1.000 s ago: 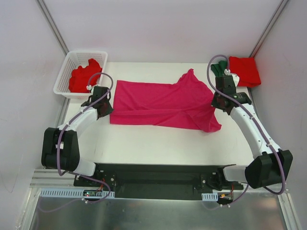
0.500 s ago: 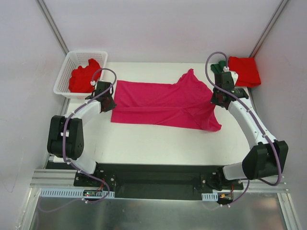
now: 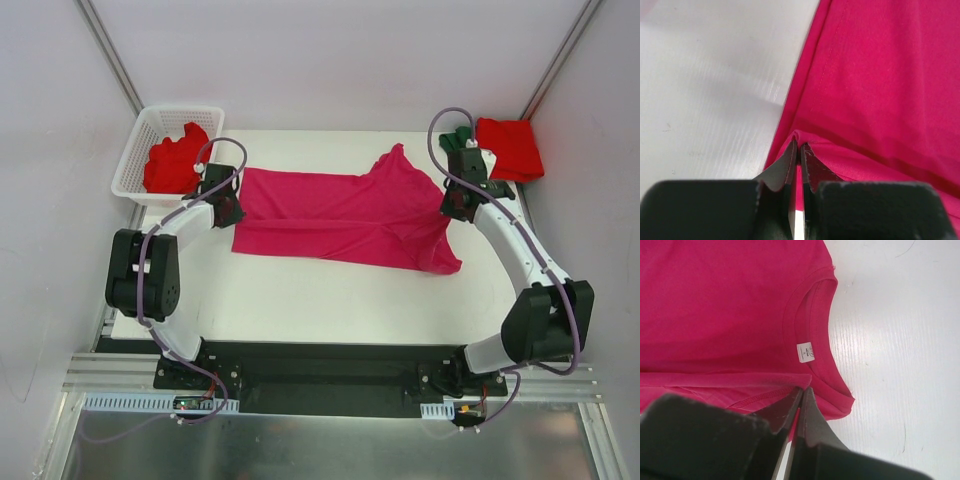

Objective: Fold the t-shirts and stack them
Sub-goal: Fold the flattened tshirt in 1/3 of the way

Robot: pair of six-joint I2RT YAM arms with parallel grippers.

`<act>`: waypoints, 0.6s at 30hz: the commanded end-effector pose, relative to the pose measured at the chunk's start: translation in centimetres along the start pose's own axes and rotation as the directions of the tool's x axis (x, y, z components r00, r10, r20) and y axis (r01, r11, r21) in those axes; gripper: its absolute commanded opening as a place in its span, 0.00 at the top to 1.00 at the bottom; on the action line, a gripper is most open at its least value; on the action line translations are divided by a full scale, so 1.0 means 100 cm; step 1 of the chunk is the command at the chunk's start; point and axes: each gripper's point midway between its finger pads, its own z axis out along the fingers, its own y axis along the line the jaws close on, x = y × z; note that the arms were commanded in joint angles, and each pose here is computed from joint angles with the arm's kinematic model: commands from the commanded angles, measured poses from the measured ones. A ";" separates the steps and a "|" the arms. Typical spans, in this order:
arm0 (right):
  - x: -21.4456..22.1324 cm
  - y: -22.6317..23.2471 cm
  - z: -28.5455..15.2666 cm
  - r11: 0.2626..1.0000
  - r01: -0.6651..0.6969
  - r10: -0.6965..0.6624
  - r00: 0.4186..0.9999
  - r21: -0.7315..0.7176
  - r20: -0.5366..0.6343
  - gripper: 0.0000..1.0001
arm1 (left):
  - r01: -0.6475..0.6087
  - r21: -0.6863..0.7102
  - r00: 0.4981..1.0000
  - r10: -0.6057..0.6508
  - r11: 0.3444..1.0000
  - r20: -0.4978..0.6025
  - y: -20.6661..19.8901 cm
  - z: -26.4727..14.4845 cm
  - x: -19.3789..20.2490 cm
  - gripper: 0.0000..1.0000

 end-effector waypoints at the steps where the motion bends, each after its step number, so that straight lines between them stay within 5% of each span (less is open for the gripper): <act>1: -0.031 0.007 -0.002 0.999 -0.031 0.033 0.997 -0.018 0.067 0.99 | -0.004 0.012 0.999 0.004 1.000 0.039 -0.004 0.000 -0.020 1.00; 18: -0.032 0.024 0.030 1.000 -0.021 0.021 1.000 -0.016 0.013 0.99 | -0.010 0.009 0.999 0.010 1.000 0.032 -0.010 0.019 -0.028 1.00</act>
